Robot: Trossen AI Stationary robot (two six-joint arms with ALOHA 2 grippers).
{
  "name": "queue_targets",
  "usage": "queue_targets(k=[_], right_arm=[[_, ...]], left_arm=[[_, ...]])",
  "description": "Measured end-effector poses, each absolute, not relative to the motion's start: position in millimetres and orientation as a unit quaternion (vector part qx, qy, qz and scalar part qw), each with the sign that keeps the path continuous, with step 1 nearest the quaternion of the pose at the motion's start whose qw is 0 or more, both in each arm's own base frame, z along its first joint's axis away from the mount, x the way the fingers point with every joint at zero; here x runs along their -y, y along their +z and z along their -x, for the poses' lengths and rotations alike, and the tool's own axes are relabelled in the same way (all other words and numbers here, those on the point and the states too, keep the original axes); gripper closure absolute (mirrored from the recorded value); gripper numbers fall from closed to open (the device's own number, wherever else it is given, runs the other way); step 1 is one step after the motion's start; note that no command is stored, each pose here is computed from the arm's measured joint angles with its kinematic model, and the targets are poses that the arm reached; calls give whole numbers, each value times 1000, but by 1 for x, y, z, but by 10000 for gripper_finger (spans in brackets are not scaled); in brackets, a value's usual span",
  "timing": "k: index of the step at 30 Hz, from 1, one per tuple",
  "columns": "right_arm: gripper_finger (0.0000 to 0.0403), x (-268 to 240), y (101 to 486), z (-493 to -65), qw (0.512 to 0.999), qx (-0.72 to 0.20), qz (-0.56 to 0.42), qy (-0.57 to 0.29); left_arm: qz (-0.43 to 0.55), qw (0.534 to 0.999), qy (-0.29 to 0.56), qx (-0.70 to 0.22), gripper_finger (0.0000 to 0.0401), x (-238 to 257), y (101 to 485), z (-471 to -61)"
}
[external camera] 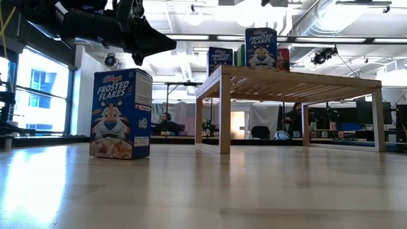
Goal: Stack cereal on shelf
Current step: Put the bottom blue cereal box on the shelf aligned with the other blue cereal box
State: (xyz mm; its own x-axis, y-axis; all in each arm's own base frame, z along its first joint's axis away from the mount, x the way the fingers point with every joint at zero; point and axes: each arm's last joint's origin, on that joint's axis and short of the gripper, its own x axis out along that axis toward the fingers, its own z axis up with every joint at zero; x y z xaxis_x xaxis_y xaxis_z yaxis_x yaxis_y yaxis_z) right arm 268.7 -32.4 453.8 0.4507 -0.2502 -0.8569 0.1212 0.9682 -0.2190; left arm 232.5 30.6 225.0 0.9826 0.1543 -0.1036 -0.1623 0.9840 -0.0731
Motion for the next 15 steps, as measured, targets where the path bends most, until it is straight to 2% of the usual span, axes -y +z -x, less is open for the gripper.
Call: queue_targets(k=[4, 6, 11, 15], right_arm=[[365, 28, 435, -251, 835, -533, 48, -128], [393, 27, 424, -241, 834, -533, 32, -139], [373, 26, 389, -216, 844, -501, 1, -191], [378, 28, 357, -207, 856, -462, -11, -230]], left_arm=[[39, 995, 80, -51, 378, -31, 225, -232], [36, 995, 79, -52, 378, -31, 224, -232], [36, 995, 79, -50, 378, -31, 225, -232], [41, 994, 77, -66, 378, -31, 219, -238]])
